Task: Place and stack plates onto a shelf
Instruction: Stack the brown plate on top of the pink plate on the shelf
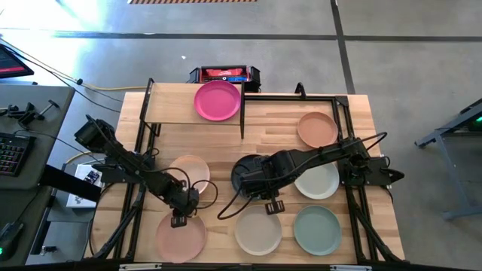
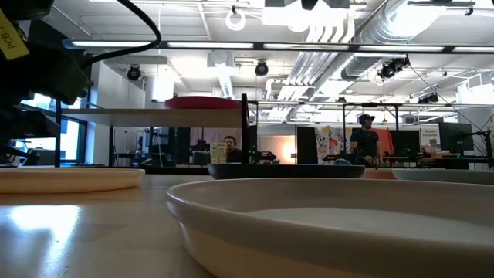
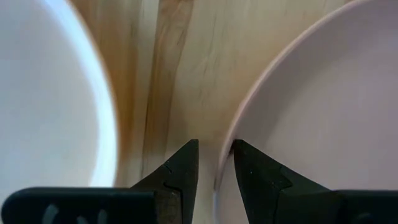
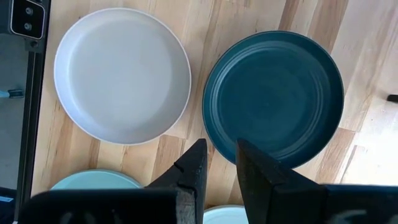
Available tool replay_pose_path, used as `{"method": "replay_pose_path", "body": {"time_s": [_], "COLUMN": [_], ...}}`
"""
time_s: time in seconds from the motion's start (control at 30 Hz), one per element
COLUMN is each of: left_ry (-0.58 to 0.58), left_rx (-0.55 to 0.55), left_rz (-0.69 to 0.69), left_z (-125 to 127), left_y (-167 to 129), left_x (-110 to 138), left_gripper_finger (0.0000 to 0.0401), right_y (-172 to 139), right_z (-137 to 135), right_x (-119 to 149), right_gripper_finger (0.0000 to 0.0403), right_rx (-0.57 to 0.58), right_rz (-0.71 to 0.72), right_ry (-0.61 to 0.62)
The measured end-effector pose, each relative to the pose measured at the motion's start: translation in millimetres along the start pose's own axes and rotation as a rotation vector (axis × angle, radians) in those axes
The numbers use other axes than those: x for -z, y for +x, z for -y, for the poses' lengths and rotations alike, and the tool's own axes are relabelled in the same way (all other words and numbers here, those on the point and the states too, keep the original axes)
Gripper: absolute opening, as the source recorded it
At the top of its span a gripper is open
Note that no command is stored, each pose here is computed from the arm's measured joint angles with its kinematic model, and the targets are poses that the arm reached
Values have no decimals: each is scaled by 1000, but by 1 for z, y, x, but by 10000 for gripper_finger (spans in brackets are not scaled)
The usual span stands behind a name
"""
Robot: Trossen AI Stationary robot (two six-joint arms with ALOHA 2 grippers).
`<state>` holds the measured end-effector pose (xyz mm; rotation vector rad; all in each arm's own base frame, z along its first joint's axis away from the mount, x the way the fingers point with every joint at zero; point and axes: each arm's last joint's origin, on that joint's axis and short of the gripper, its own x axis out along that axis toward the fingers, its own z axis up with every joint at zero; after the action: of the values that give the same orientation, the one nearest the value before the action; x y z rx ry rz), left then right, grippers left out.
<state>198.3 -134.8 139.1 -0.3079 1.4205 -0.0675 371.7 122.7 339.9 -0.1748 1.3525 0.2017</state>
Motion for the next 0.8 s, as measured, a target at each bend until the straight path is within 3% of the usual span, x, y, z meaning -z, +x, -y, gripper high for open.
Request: {"method": "replay_pose_path", "body": {"time_s": [0.2,0.43,0.7,0.8], "left_ry": [-13,-20,-83,-105], "left_rx": [22,44,65,60], "left_rz": [-17,-23,-5,5], "left_z": [1,2,8,11], "left_y": [0,0,-5,-11], "left_x": [0,0,-5,-10], "left_gripper_finger": [82,11,3,3], "right_y": [0,0,0,0], "right_z": [0,0,0,2], "right_x": [0,0,1,2], "right_gripper_finger": [64,64,64,64], "right_rx": [0,0,6,55], "right_rz": [0,0,-9,-14], "right_ry": [0,0,-1,-6]}}
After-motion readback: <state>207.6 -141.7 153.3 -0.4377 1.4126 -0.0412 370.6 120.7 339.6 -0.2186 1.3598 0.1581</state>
